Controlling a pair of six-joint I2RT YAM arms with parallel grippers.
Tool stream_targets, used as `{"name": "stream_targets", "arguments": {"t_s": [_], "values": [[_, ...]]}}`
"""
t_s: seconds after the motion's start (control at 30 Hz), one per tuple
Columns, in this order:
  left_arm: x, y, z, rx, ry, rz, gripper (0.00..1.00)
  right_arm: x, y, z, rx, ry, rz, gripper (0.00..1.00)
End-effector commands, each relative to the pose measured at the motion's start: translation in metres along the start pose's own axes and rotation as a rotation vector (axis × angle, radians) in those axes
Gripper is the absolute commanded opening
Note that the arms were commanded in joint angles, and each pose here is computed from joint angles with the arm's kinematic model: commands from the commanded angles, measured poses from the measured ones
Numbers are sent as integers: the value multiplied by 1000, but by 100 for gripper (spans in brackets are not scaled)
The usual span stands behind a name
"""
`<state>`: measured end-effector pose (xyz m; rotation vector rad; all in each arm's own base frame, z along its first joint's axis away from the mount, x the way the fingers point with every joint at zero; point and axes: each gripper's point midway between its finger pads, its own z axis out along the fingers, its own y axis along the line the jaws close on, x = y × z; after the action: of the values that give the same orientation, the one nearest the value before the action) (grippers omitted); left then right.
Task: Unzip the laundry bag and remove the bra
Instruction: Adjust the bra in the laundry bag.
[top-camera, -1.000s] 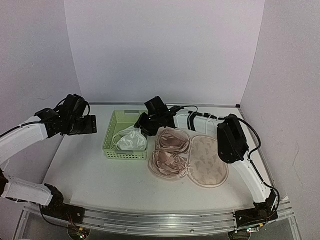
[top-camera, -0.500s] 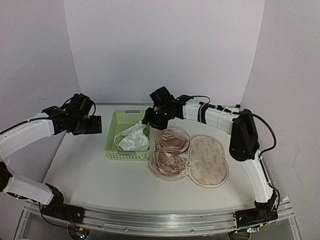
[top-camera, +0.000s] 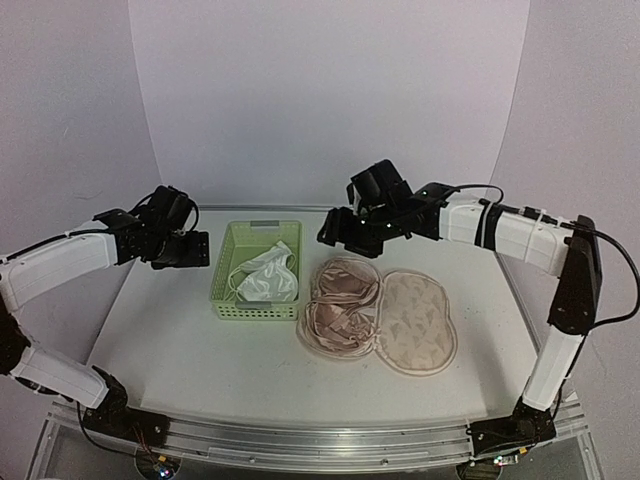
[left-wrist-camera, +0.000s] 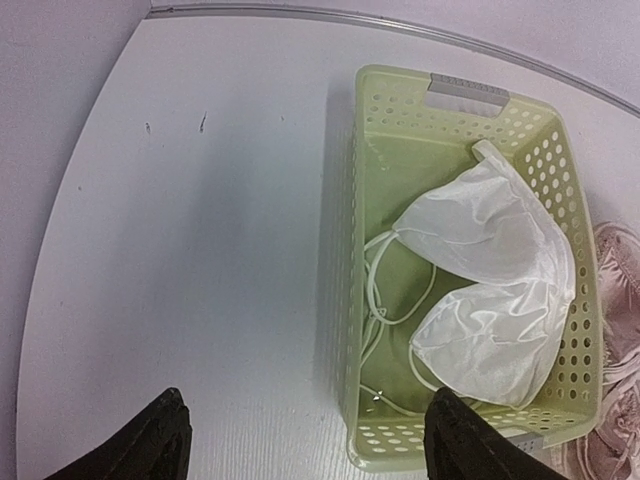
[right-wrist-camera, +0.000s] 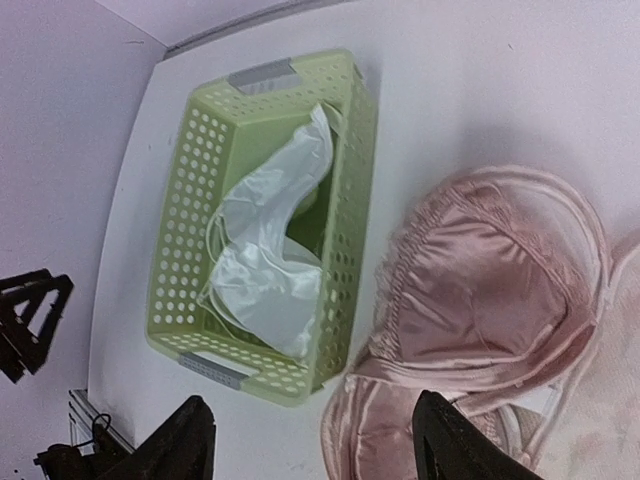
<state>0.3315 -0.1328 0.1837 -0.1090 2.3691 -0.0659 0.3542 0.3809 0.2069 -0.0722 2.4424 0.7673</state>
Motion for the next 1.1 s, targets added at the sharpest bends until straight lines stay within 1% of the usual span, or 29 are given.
{"name": "stream_targets", "arguments": {"t_s": [0.0, 0.2, 0.3, 0.53, 0.73, 1.07], "values": [[-37, -14, -14, 56, -98, -26, 80, 12, -21, -10, -8, -29, 36, 72], [-37, -19, -10, 71, -85, -29, 80, 45, -49, 0, -64, 19, 138, 79], [-36, -22, -8, 79, -75, -33, 80, 55, -61, 9, -89, 37, 198, 86], [-34, -25, -6, 93, -62, -41, 80, 65, -82, 31, -120, 54, 321, 92], [-37, -27, -9, 102, -67, -41, 80, 78, -97, 50, -129, 85, 416, 94], [-36, -27, -8, 100, -60, -41, 80, 101, -112, 68, -113, 143, 492, 95]]}}
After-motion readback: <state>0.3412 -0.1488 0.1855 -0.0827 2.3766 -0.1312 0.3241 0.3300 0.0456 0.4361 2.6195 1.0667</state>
